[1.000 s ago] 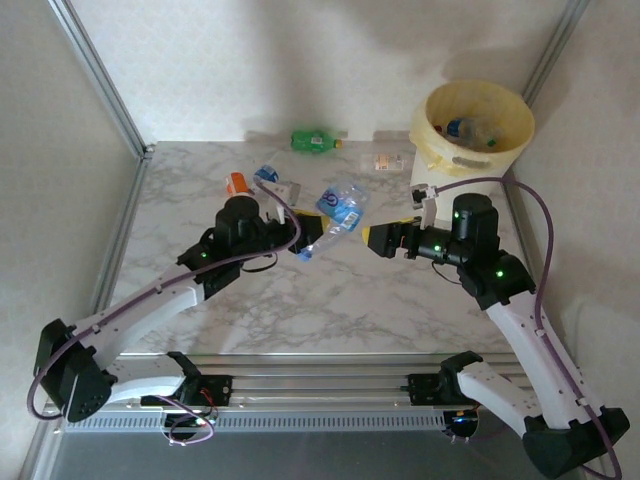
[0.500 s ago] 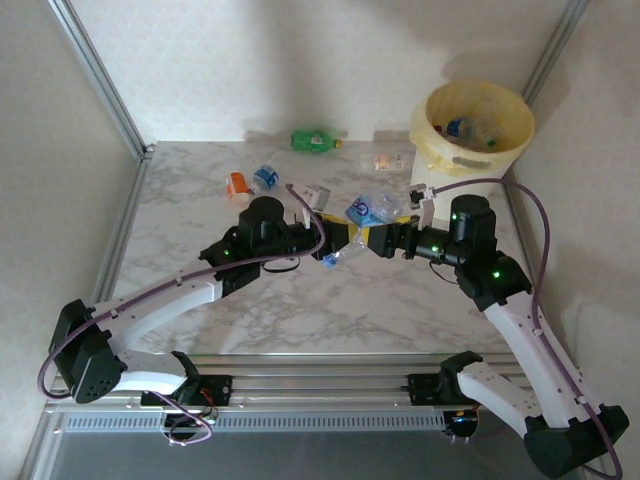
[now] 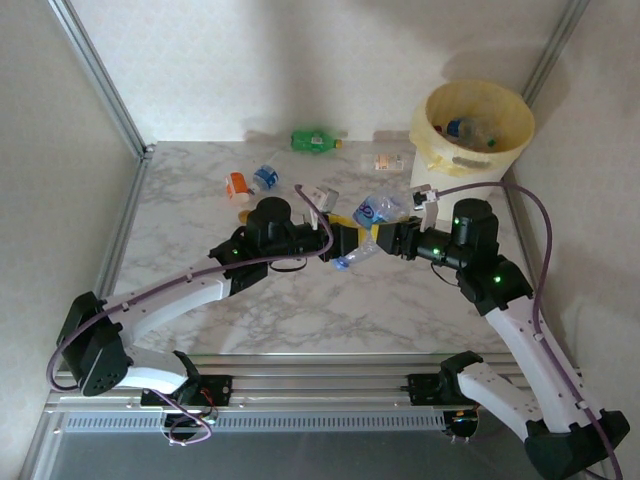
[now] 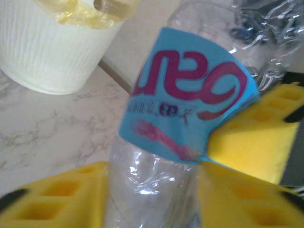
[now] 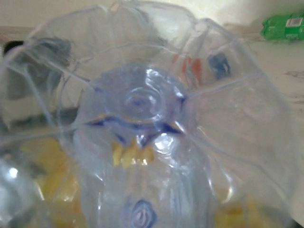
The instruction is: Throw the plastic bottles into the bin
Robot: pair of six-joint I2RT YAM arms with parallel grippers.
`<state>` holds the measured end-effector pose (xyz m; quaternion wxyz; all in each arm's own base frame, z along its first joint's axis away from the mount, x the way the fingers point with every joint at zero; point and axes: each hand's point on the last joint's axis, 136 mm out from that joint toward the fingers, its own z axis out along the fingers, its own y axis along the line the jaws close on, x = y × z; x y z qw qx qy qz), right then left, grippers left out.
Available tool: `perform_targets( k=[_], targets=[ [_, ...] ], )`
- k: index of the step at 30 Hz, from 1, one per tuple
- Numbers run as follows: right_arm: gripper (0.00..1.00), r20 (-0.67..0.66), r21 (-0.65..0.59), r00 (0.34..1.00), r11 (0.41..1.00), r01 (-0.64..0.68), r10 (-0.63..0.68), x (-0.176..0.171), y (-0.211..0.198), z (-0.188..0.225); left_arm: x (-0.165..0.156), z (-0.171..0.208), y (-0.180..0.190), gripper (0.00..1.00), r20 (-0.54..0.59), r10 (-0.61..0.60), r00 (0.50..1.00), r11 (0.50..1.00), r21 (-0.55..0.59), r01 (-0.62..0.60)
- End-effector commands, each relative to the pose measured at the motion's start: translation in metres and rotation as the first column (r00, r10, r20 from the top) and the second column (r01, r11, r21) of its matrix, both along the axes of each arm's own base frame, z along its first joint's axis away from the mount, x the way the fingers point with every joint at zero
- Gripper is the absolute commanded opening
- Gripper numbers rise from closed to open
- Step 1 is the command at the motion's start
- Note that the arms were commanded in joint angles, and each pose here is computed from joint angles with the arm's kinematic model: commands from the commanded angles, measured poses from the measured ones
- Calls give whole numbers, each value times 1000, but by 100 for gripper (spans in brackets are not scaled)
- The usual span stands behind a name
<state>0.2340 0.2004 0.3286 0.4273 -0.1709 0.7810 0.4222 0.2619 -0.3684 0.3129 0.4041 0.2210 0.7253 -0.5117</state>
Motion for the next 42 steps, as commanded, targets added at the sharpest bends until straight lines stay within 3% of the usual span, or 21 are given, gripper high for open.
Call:
perform_targets(
  k=[1, 4, 7, 11, 18, 25, 42],
  targets=[
    [28, 66, 12, 998, 1000, -2, 1, -4, -1, 16, -6, 7, -7, 83, 25, -29, 999, 999, -17, 29],
    [27, 74, -27, 995, 998, 64, -62, 1, -11, 16, 7, 5, 5, 99, 35, 64, 997, 998, 14, -64],
    [21, 88, -95, 983, 980, 172, -164, 8, -29, 15, 21, 8, 28, 100, 51, 183, 982, 982, 40, -185],
    [21, 178, -152, 924, 918, 366, -338, 18, -64, 26, 27, 21, 63, 100, 65, 301, 951, 953, 11, -303],
    [21, 396, -87, 758, 800, 594, -519, 10, -115, 73, 25, 30, 100, 100, 103, 408, 907, 912, 1, -411],
    [21, 467, -70, 682, 746, 663, -563, 6, -133, 92, 27, 25, 108, 99, 95, 427, 899, 903, 3, -429],
    [19, 521, -45, 616, 702, 711, -591, 11, -142, 103, 30, 16, 108, 100, 85, 422, 902, 905, 16, -425]
  ],
)
